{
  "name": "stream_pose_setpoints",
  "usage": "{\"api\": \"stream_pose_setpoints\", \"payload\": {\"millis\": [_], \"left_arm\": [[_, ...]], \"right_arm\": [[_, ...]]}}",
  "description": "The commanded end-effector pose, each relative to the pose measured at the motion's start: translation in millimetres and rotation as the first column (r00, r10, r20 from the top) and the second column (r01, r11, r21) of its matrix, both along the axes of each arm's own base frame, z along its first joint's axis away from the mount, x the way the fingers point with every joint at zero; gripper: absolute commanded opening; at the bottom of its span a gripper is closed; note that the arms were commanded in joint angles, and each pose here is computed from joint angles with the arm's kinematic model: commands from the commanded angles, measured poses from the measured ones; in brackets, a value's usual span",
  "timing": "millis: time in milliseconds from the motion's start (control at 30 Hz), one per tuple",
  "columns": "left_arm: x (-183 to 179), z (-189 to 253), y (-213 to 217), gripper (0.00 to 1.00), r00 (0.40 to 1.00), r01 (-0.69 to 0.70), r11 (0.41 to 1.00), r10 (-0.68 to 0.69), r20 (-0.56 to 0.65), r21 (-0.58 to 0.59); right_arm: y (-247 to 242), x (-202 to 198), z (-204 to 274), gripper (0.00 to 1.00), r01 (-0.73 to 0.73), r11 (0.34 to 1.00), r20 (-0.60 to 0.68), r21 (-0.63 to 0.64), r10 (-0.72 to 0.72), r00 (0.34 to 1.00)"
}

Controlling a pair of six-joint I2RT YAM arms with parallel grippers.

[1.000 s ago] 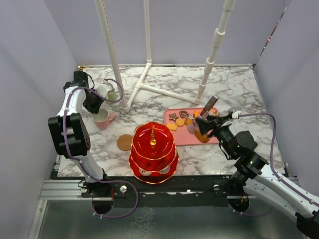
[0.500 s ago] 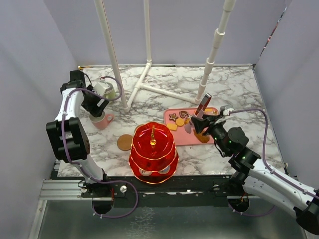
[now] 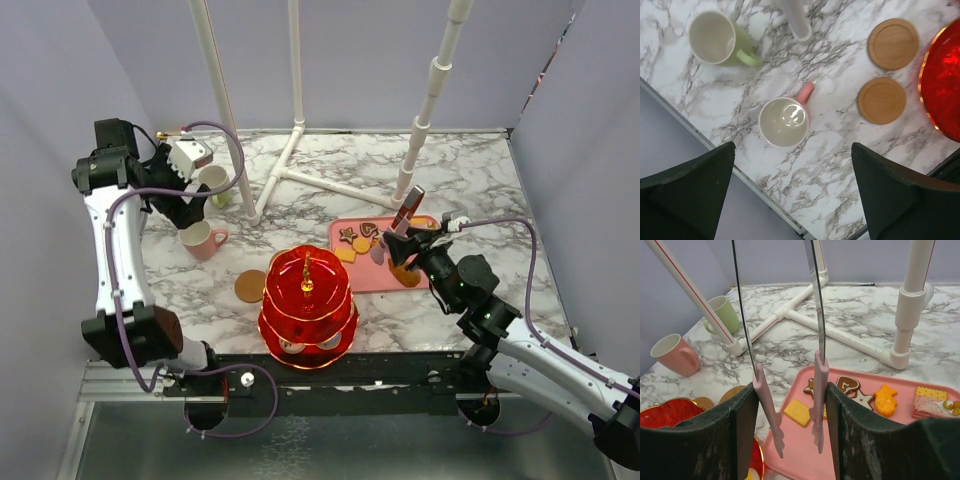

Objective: Serve the afternoon tea
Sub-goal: Pick up the desert table from the center of the board.

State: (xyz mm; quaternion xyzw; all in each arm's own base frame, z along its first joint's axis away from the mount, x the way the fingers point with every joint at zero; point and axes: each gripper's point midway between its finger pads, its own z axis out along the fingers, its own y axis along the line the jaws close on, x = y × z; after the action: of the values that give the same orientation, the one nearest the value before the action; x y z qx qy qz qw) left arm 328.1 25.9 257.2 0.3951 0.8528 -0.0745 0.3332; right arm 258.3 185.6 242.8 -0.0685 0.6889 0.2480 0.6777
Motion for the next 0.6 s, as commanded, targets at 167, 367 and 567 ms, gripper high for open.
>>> {"api": "stream_pose_setpoints", "payload": {"millis": [167, 367, 567], "left_arm": [[-104, 112, -115, 0.99, 0.959, 0.235, 0.928, -0.172, 0.227, -0.291], [-146, 123, -168, 0.99, 0.948, 0.317, 0.79, -0.275, 0.159, -0.524], [-155, 105, -181, 0.99, 0.945, 0.324, 0.75, -0.283, 0.163, -0.577]], "right_arm": [[0, 3, 2, 0.54, 0.017, 1.0, 0.028, 0.023, -0.017, 0.999], [-1, 5, 5, 0.54, 0.025, 1.0, 0.03, 0.015, -0.025, 0.999], [-6, 7, 8, 0.54, 0.059, 0.998, 0.038, 0.021, -0.06, 0.997]]}}
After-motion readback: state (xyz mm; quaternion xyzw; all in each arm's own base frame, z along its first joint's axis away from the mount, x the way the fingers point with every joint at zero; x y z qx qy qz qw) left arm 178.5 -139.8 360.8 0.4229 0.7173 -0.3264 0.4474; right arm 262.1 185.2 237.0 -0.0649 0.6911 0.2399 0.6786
